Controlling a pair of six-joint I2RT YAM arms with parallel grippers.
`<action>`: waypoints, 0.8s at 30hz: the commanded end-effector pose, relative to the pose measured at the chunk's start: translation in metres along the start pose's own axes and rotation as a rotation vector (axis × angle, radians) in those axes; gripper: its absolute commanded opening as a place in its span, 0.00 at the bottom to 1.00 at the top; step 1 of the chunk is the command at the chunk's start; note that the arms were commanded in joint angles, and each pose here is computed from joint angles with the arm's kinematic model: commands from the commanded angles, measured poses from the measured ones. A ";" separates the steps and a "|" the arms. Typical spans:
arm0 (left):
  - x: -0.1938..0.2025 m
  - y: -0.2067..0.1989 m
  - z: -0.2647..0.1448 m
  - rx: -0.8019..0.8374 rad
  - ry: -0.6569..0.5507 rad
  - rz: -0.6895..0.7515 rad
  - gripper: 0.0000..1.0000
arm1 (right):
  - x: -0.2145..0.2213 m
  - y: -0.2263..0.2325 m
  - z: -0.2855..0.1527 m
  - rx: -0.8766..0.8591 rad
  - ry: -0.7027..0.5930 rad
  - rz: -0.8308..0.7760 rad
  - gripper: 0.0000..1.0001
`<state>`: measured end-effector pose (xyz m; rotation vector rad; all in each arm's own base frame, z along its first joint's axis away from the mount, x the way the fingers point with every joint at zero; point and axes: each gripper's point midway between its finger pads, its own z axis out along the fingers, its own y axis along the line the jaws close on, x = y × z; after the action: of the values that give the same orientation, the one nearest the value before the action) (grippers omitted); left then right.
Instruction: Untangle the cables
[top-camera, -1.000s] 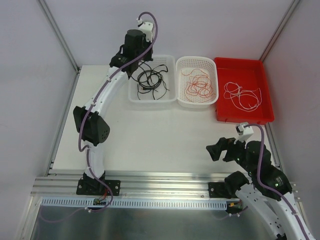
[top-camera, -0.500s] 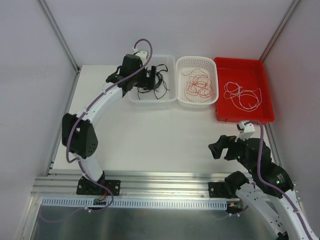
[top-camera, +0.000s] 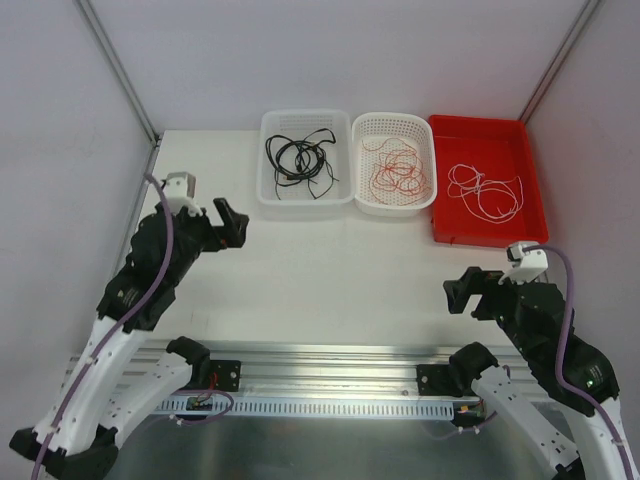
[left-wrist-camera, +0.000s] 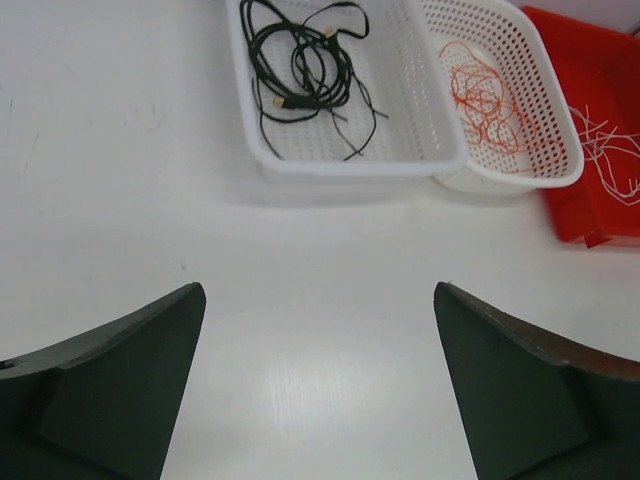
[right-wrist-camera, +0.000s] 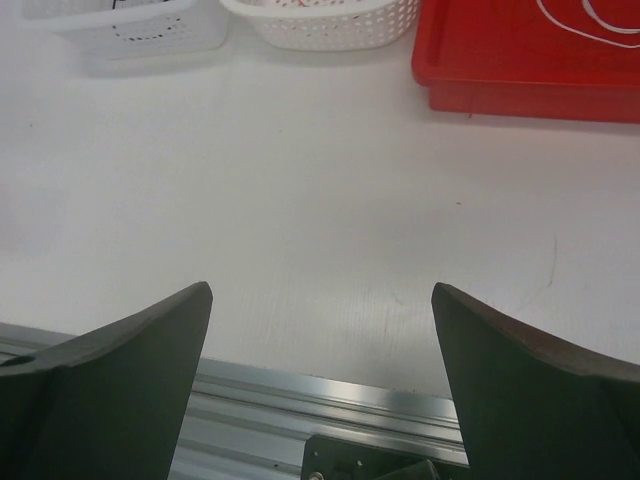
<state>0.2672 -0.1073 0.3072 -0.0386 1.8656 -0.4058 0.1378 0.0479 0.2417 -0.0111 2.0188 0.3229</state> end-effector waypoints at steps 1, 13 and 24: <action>0.030 0.036 -0.038 -0.117 -0.009 -0.045 0.99 | -0.014 -0.024 -0.017 0.111 -0.056 -0.021 0.97; 0.060 0.091 -0.132 -0.200 -0.257 -0.137 0.99 | -0.023 -0.067 -0.037 0.261 -0.268 -0.092 0.97; 0.083 0.113 -0.135 -0.260 -0.320 -0.214 0.99 | -0.006 -0.082 -0.032 0.296 -0.365 -0.005 0.97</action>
<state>0.1506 -0.0004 0.2172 -0.3820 1.7543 -0.2281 0.1271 -0.0286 0.2341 0.1434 1.7772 0.0148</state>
